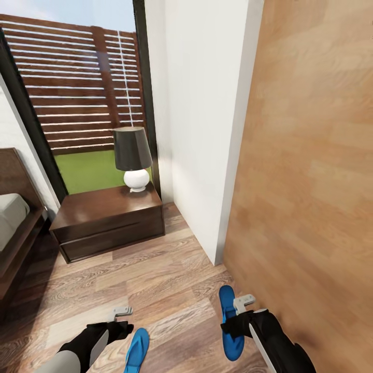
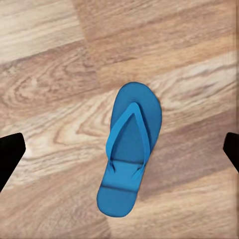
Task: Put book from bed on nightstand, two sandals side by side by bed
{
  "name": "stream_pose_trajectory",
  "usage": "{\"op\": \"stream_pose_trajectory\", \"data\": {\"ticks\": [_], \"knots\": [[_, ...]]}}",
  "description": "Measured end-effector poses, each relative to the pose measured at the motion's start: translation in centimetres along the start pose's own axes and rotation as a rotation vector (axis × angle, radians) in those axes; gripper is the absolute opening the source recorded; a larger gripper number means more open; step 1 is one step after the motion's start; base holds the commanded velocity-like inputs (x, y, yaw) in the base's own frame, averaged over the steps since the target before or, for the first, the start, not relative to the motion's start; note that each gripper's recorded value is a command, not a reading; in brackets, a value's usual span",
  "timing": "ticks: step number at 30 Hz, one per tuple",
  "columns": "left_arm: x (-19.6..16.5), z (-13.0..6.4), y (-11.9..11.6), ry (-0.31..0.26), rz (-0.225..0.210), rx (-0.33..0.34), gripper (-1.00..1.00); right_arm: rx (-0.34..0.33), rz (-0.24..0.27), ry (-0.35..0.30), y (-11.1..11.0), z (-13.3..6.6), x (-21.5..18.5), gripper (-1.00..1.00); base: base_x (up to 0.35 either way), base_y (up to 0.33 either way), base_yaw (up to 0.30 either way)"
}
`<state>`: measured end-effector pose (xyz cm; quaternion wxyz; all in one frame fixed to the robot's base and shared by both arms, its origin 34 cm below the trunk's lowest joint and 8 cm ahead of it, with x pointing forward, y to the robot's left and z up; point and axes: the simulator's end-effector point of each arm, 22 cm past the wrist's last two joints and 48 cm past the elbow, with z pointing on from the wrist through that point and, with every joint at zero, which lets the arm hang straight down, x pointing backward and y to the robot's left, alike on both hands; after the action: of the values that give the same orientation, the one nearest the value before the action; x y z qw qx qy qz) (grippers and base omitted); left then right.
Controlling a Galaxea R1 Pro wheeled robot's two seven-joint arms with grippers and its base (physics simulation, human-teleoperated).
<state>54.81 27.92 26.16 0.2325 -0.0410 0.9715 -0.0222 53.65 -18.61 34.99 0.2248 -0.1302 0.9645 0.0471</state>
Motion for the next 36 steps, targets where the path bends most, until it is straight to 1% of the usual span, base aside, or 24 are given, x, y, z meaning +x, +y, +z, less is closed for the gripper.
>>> {"op": "stream_pose_trajectory", "data": {"ticks": [10,19,36], "knots": [[-0.15,-0.17,0.02,0.000,0.000,-0.002,1.00,-0.003,-0.007,0.002,0.25,-0.13,-0.09,-1.00,0.003,0.000,0.000],[-0.14,-0.18,0.04,0.001,0.000,-0.004,1.00,-0.007,-0.018,0.003,0.58,-0.11,-0.07,-1.00,0.120,0.019,0.000],[-0.15,-0.17,0.01,0.000,0.000,-0.004,1.00,-0.007,-0.020,0.004,0.62,-0.06,-0.02,-1.00,0.038,0.002,0.000]]}}
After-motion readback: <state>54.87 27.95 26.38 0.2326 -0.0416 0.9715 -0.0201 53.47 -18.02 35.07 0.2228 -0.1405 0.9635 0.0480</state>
